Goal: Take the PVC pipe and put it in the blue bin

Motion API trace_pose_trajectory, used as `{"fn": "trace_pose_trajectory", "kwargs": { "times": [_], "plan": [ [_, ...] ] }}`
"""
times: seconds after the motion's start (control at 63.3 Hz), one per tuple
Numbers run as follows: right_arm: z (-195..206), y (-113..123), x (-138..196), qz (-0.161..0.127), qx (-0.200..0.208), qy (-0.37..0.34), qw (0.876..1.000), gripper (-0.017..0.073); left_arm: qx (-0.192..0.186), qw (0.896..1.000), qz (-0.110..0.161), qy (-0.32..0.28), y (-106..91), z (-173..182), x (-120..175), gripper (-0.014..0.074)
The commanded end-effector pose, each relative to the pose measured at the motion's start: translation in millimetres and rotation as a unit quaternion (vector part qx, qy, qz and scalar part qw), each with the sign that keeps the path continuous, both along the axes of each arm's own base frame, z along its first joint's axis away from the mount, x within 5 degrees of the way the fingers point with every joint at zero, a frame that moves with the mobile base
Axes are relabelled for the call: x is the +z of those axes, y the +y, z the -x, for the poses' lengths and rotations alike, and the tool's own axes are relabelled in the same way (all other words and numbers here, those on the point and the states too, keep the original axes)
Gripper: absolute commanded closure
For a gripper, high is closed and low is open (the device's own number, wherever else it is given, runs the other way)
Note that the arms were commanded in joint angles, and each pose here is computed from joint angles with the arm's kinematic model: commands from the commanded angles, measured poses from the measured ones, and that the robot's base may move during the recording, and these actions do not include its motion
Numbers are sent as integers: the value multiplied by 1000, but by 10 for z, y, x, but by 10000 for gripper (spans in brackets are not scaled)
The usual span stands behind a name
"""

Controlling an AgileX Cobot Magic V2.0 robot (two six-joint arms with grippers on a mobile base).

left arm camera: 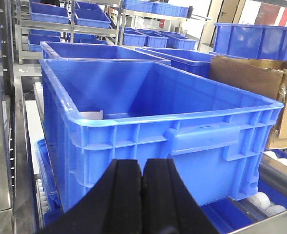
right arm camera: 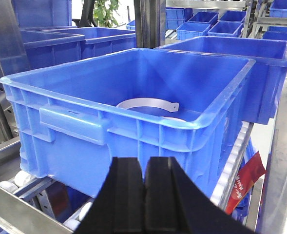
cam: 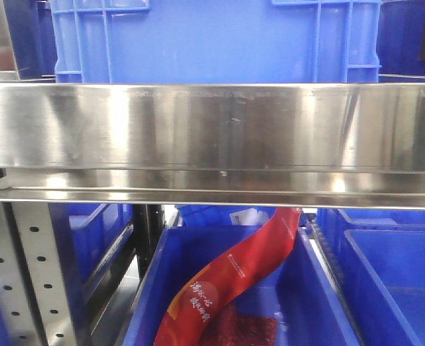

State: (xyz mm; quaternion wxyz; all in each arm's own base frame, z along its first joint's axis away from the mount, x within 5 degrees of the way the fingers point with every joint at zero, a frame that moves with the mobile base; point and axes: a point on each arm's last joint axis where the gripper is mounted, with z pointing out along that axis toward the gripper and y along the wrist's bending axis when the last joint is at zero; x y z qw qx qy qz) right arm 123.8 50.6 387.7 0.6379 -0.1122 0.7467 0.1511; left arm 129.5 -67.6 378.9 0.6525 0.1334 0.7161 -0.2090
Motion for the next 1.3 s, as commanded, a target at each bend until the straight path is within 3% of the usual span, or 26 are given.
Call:
{"fn": "trace_pose_trajectory", "kwargs": {
  "times": [0.0,0.221,0.332,0.458,0.617,0.806,1.059,1.217,1.28],
  "plan": [
    [14,-5,35,1,1,-21,1000,728,-1,1000,10,-6,0,10,19,705],
    [21,-8,-23,4,1,-15,1000,728,-1,1000,10,-6,0,10,19,705],
    [46,-72,-165,0,-18,-26,1000,728,-1,1000,10,-6,0,10,19,705],
    [125,-229,-379,-14,-69,-73,995,728,-1,1000,10,-6,0,10,19,705],
    [314,-438,-788,-6,-153,-65,986,728,-1,1000,10,-6,0,10,19,705],
    [548,-539,-1288,-2,-211,-67,975,728,-1,1000,10,-6,0,10,19,705],
    [678,-547,-1808,-2,-222,-70,972,728,-1,1000,10,-6,0,10,19,705],
    [675,-546,-1809,-2,-221,-79,972,728,0,1000,10,-6,0,8,14,705],
    [675,-546,-1809,17,-220,-82,972,728,0,1000,10,-6,0,8,14,705]
  ]
}}
